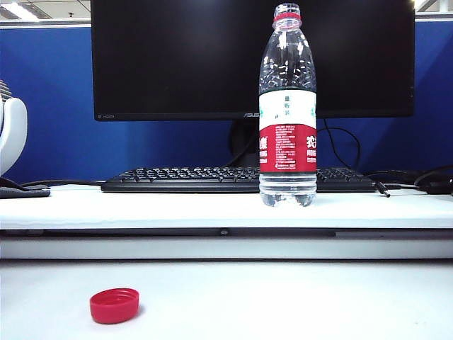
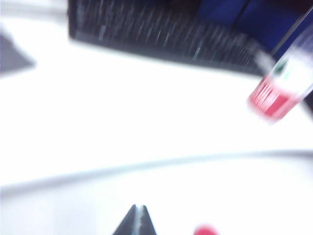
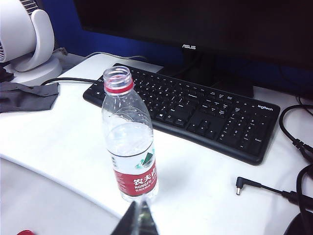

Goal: Unscrew the cap from the plastic bottle on the table.

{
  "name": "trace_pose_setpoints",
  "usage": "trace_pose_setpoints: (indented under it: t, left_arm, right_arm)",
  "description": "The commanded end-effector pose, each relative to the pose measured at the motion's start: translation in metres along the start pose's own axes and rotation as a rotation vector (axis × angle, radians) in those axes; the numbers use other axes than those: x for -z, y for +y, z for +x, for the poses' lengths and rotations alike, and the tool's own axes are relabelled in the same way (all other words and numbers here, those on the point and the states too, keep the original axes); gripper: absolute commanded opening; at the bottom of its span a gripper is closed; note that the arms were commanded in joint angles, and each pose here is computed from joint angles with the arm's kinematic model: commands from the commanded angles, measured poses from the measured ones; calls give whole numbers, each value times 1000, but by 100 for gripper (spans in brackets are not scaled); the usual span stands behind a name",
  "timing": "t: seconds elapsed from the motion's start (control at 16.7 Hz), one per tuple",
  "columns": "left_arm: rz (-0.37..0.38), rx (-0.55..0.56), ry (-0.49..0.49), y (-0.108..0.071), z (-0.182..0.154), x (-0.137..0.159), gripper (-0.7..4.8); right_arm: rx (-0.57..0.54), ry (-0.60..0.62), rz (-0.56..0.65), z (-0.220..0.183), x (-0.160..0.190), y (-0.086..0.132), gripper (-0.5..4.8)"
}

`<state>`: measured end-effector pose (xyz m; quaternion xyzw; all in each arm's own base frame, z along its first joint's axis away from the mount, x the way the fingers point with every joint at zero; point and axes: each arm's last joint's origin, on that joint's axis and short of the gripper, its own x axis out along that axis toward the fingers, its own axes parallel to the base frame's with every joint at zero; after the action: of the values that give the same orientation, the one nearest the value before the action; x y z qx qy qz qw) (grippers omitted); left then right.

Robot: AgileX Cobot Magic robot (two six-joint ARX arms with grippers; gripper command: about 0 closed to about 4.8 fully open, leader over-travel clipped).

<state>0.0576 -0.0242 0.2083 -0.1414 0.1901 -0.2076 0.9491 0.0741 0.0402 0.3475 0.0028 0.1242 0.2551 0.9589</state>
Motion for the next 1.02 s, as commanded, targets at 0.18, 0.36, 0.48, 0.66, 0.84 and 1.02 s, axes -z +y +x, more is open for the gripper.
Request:
trace_pose_setpoints:
  t: [0.18,0.36,0.48,0.66,0.84,1.02]
  left_arm:
    - [-4,-7,23,1,-1,2,-4]
    - [61,-25,12,1,-1,1,-4]
    - [63,-78,-19,3,0,0,-4]
    - [99,-170,-169,10,15,2,-4]
    - [139,-188,-333,20,33,10,-4]
    - [135,-217,-428,30,41,17,-4]
  right_arm:
    - [0,-21,-1,-1,-3,0,-1]
    - [0,-21,-1,-1,-3,0,-1]
    - [0,-21,-1,-1,-3,0,-1]
    - [0,-21,-1,-1,-3,0,-1]
    - [1,-21,-1,-1,-3,0,-1]
    - [0,-22,-1,-1,-3,0,-1]
